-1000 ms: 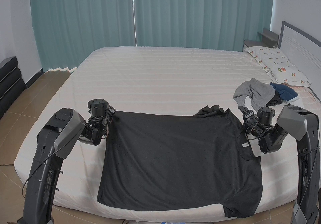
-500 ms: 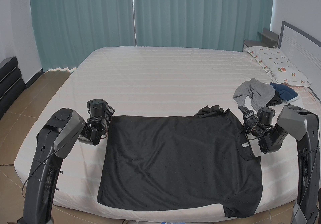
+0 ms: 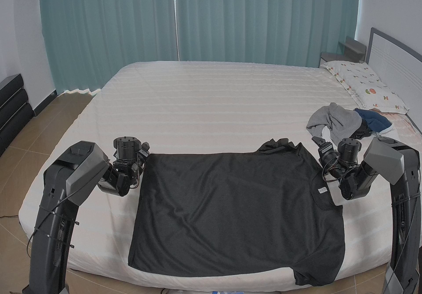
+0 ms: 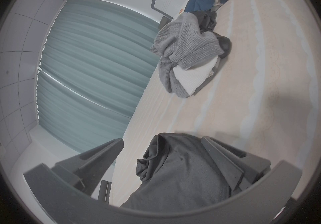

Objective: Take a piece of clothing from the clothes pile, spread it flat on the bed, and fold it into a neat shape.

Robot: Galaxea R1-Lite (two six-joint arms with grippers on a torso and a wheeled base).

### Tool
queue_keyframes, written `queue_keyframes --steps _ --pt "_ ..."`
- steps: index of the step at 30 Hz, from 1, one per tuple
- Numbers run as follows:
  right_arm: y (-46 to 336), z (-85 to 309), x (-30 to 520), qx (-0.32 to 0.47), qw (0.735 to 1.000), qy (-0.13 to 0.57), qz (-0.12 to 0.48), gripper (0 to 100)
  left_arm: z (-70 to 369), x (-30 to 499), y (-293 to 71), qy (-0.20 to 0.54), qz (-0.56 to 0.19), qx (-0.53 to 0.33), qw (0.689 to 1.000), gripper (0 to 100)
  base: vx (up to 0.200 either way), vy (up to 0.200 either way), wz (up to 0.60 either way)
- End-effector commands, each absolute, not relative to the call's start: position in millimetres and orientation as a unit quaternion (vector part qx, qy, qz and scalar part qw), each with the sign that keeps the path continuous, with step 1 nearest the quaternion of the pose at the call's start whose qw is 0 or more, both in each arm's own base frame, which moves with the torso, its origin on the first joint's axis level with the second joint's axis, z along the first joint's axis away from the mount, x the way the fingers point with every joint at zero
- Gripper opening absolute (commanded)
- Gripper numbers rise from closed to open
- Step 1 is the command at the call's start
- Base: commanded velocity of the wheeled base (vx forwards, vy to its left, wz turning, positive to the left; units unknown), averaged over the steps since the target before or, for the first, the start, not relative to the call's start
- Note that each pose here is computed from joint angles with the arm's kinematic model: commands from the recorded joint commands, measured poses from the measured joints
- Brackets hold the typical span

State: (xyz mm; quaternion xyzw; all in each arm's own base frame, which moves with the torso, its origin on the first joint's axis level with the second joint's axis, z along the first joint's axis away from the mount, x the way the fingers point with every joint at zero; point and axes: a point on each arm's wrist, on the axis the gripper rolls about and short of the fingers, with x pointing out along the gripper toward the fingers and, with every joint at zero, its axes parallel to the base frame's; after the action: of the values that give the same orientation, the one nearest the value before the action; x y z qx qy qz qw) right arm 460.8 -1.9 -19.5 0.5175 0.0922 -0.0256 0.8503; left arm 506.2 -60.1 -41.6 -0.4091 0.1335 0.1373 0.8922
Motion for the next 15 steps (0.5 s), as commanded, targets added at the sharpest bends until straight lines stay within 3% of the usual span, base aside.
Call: queue_keyframes --steps 1,4,10,15 --pt "28.2 11.6 468.3 0.492 0.863 0.116 0.008 100 -4.2 472.8 -57.1 0.163 0.120 -0.444 0.873 100 0.000 0.000 0.00" --pt "42.3 23.2 482.1 0.455 0.877 0.154 0.006 100 -2.2 460.7 -57.6 0.195 0.086 -0.451 0.867 100 0.000 0.000 0.00" --pt "73.0 43.1 503.4 0.434 0.880 0.191 0.018 100 -3.9 460.4 -57.9 0.191 0.076 -0.453 0.868 100 0.000 0.000 0.00" --pt "96.5 20.8 526.1 0.426 0.877 0.220 0.013 100 -4.9 461.0 -57.9 0.188 0.075 -0.451 0.869 100 0.000 0.000 0.00"
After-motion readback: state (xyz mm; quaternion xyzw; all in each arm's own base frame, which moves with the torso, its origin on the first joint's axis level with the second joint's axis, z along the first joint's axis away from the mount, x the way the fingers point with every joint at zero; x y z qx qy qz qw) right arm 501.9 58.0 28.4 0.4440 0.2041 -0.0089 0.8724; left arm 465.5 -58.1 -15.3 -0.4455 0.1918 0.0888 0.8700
